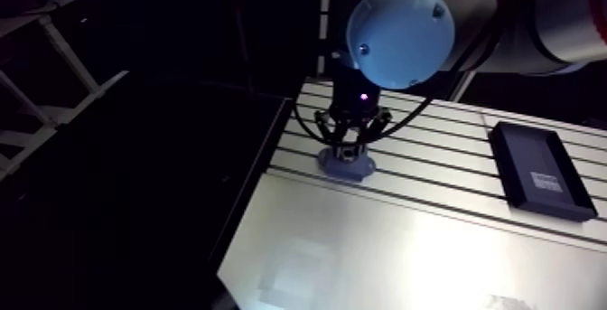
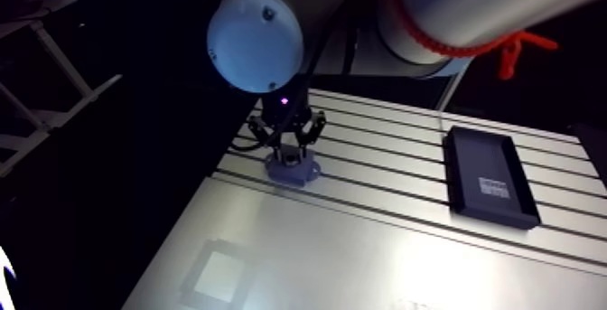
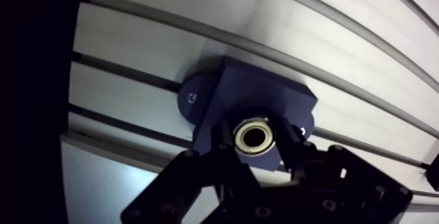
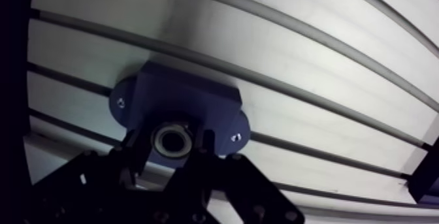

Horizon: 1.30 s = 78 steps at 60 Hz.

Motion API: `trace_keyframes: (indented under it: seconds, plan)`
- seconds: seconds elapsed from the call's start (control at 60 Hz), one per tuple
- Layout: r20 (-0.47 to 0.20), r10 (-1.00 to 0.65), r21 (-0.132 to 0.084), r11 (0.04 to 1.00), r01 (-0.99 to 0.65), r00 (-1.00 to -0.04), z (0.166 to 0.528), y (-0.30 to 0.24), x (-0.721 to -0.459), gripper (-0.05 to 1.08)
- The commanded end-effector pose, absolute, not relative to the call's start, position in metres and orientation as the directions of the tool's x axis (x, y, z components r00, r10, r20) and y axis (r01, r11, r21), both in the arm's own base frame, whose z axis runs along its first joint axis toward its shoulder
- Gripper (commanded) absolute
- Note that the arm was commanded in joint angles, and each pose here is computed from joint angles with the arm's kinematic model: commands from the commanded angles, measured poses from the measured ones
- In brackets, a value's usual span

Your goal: Pick up the bearing and press it into the housing until flush.

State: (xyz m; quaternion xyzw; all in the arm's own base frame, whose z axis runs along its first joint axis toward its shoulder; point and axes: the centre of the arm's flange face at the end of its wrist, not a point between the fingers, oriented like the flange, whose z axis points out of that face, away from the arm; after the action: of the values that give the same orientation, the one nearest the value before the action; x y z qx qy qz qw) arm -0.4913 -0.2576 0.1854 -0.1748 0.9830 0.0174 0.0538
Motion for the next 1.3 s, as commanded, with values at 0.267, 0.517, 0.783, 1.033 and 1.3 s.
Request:
trace_keyframes:
  seconds: [0.267, 0.517, 0.783, 1.033, 1.3]
  plan:
    - [-0.113, -0.342, 0.016, 0.938, -0.346, -0.933, 0.1844, -0.2568, -0.4917, 0.65]
    - [-0.112, -0.339, 0.016, 0.939, -0.343, -0.934, 0.1850, -0.2555, -0.4930, 0.65]
    - [-0.110, -0.336, 0.017, 0.940, -0.340, -0.935, 0.1855, -0.2541, -0.4943, 0.65]
    - [-0.112, -0.336, 0.016, 0.940, -0.340, -0.935, 0.1848, -0.2541, -0.4944, 0.65]
    - [-0.115, -0.337, 0.016, 0.940, -0.341, -0.934, 0.1831, -0.2541, -0.4945, 0.65]
